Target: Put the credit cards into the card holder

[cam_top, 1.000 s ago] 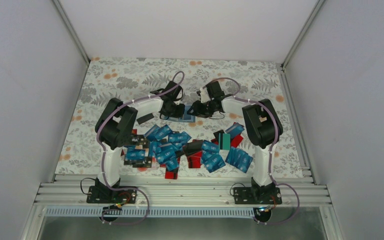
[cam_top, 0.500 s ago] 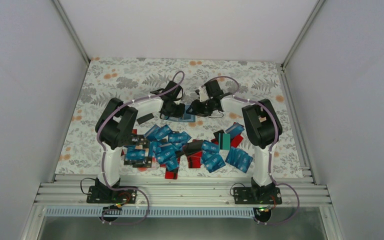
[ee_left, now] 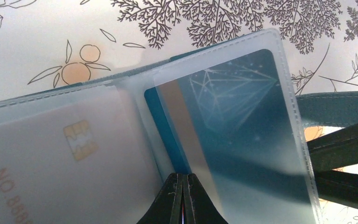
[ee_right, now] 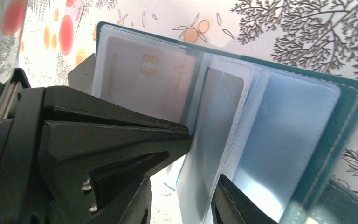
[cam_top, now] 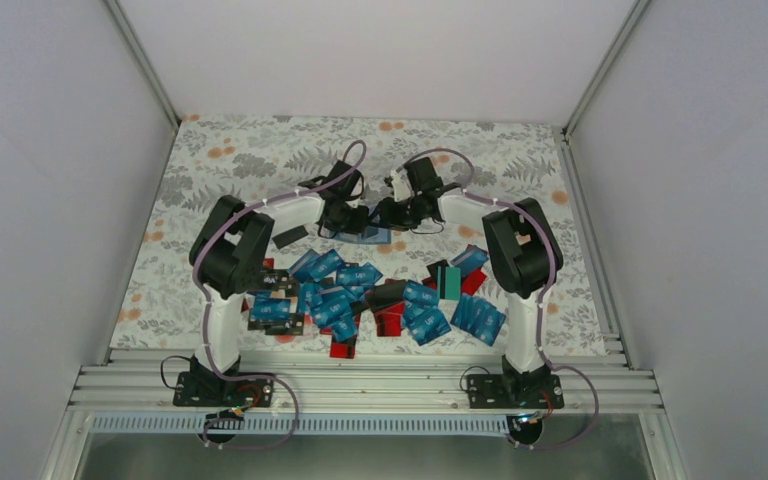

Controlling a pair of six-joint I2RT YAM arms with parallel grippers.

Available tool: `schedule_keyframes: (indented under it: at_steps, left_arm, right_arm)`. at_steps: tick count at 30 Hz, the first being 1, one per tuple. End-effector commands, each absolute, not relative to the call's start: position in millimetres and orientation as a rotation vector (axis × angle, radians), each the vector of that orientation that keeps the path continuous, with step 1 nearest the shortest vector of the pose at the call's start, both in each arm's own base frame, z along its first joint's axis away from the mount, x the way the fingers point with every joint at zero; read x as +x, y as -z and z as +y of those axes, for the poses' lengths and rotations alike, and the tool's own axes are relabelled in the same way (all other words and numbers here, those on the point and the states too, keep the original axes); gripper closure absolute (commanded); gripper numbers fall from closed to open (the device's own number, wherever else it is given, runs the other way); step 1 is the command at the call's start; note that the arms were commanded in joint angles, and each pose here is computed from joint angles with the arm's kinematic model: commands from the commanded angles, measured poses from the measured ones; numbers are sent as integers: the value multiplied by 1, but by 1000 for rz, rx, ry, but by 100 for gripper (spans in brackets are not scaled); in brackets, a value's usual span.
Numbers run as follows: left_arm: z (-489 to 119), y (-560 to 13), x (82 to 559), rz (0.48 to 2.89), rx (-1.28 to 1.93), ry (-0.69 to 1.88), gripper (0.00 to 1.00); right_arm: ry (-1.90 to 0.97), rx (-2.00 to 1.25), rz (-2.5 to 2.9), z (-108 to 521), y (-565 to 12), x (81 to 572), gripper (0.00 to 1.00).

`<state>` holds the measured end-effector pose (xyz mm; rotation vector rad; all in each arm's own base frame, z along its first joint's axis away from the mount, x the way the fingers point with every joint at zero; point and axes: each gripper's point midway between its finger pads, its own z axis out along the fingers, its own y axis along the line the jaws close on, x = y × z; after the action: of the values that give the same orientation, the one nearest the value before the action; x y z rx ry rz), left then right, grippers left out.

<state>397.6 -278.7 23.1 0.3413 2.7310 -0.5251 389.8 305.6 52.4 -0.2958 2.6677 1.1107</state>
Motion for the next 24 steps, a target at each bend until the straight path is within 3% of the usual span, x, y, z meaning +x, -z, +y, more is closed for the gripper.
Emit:
schedule_keyframes:
  at_steps: [1, 24]
  left_arm:
    - [-284, -20, 379, 2773, 359, 588, 98]
    - [-239, -107, 375, 2614, 147, 617, 98]
  right_arm:
    - [-1165, -411, 2599, 328, -75, 386, 66]
    - [-1167, -495, 2574, 356, -90, 389, 66]
